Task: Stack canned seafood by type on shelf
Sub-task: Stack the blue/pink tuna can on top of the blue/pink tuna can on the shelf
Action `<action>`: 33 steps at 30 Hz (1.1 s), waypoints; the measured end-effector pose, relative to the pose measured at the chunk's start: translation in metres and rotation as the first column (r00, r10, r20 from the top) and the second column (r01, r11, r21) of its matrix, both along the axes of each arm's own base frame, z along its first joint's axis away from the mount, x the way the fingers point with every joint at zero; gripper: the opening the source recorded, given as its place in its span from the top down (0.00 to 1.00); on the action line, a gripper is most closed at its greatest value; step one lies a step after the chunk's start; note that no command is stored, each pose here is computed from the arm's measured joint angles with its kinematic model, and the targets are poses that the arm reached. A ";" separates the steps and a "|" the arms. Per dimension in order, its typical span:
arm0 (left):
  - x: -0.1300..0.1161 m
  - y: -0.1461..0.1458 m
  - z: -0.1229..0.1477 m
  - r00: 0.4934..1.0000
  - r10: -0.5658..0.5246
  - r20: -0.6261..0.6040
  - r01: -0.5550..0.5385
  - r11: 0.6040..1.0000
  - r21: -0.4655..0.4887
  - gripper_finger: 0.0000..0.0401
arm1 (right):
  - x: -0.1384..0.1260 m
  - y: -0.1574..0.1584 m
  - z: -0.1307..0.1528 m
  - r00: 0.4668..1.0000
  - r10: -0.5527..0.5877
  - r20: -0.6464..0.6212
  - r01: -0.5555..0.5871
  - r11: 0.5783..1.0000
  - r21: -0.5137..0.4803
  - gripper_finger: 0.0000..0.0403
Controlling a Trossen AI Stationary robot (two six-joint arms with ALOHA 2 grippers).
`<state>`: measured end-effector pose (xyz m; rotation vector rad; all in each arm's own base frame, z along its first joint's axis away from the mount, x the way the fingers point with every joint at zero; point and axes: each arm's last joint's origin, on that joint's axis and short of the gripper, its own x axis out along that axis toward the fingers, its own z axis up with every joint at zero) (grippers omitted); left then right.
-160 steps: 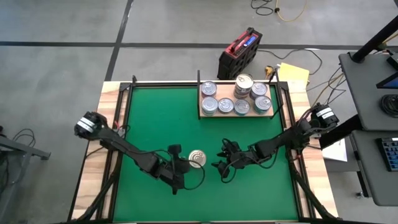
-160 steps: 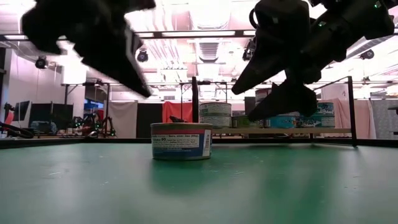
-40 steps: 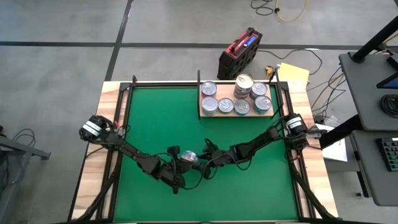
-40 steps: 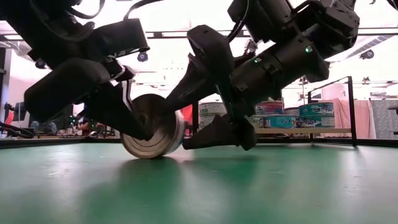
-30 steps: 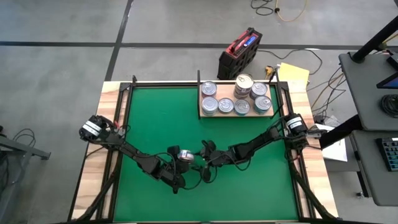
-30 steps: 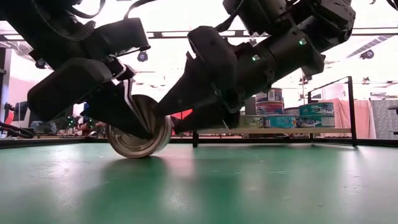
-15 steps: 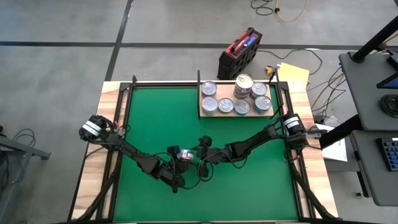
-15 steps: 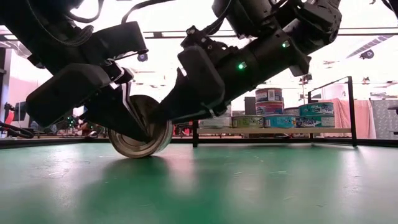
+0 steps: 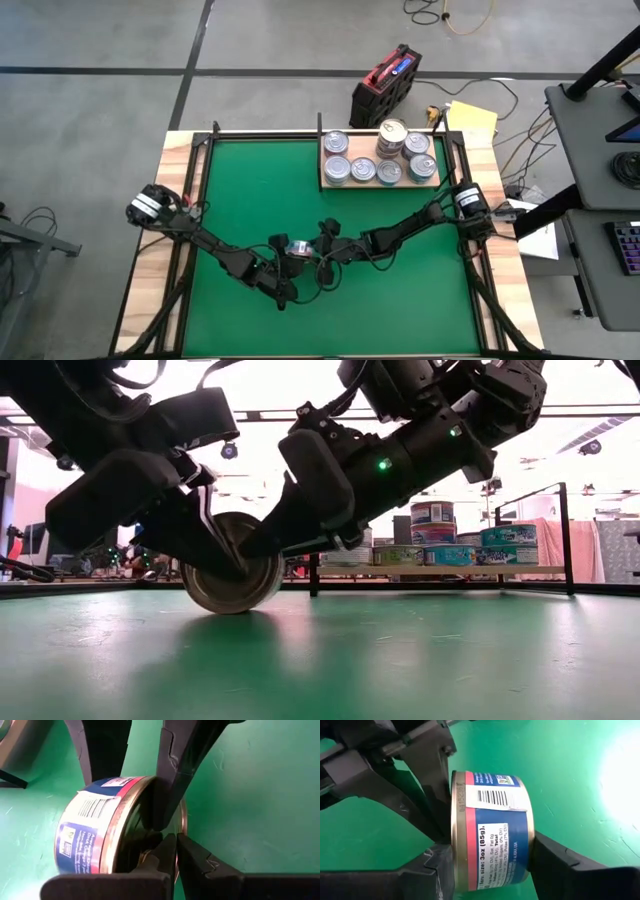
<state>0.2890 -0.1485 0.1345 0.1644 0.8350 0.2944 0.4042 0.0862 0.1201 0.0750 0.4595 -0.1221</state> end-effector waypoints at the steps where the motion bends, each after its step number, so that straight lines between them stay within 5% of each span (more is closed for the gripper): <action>1: 0.000 -0.001 0.001 1.000 -0.002 0.003 0.002 1.000 -0.002 1.00 | 0.000 0.000 0.000 1.000 -0.003 -0.003 0.003 1.000 0.003 0.54; 13: -0.022 -0.016 0.048 0.988 -0.111 0.107 0.110 0.994 0.020 1.00 | -0.039 -0.002 0.018 0.992 -0.049 -0.112 0.053 0.998 0.035 0.54; 21: -0.029 -0.009 0.078 0.972 -0.111 0.207 0.062 0.971 0.230 1.00 | -0.085 0.002 0.030 0.988 -0.095 0.123 0.066 0.972 0.227 0.54; 27: -0.025 0.007 0.083 0.976 -0.030 0.214 -0.075 0.881 0.466 1.00 | -0.106 -0.009 0.024 0.953 -0.133 0.272 0.021 0.925 0.379 0.54; 33: -0.015 0.028 0.083 0.997 -0.039 0.069 -0.012 0.783 0.622 1.00 | -0.122 -0.026 0.013 0.946 -0.160 0.283 -0.011 0.854 0.520 0.54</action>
